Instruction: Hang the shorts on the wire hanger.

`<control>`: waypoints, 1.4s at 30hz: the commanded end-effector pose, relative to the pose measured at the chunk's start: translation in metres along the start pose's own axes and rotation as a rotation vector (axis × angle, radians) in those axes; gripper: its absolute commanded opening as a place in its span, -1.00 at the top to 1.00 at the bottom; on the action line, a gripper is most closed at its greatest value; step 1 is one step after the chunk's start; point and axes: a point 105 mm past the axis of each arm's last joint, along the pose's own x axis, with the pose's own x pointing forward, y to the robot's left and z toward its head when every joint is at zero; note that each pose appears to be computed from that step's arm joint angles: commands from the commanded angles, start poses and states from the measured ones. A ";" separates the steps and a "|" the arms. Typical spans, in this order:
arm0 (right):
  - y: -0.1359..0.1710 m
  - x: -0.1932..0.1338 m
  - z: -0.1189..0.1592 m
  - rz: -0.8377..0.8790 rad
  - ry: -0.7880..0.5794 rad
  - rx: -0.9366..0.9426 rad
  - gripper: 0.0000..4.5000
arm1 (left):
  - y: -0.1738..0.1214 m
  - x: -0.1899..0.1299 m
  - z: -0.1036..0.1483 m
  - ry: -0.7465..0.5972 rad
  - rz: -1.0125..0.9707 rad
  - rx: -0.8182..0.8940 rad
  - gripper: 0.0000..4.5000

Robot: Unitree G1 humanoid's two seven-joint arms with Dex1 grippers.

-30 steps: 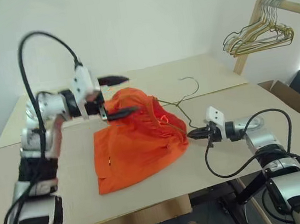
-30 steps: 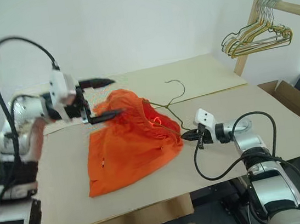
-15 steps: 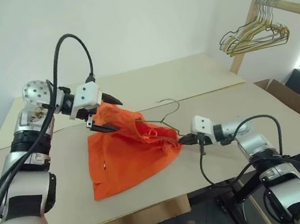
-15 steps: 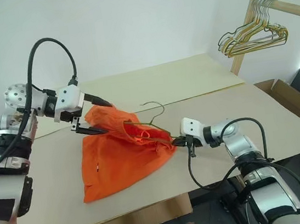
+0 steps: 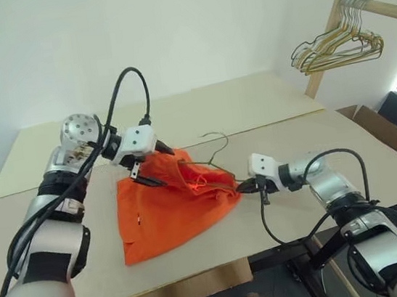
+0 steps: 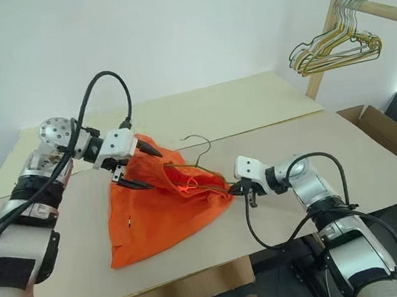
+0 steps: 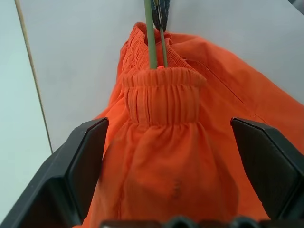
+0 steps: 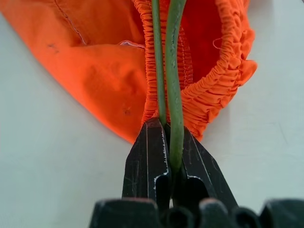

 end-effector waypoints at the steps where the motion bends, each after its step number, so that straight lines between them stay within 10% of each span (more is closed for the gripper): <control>1: -0.011 -0.008 0.019 -0.028 -0.018 -0.050 1.00 | 0.013 0.000 0.006 0.028 0.048 0.017 -0.99; 16: -0.012 -0.010 0.020 -0.053 0.005 -0.086 1.00 | 0.019 0.009 -0.006 0.108 0.063 -0.055 0.98; 23: -0.016 -0.008 0.029 -0.117 -0.026 -0.161 1.00 | 0.017 0.005 -0.009 0.127 0.069 -0.016 0.98; 37: -0.032 -0.067 0.026 -0.357 -0.112 -0.071 -0.93 | 0.041 -0.043 0.013 0.078 0.262 0.048 1.00; 42: -0.021 -0.093 -0.003 -0.452 -0.153 0.103 -0.99 | 0.046 -0.056 0.020 0.044 0.314 0.061 1.00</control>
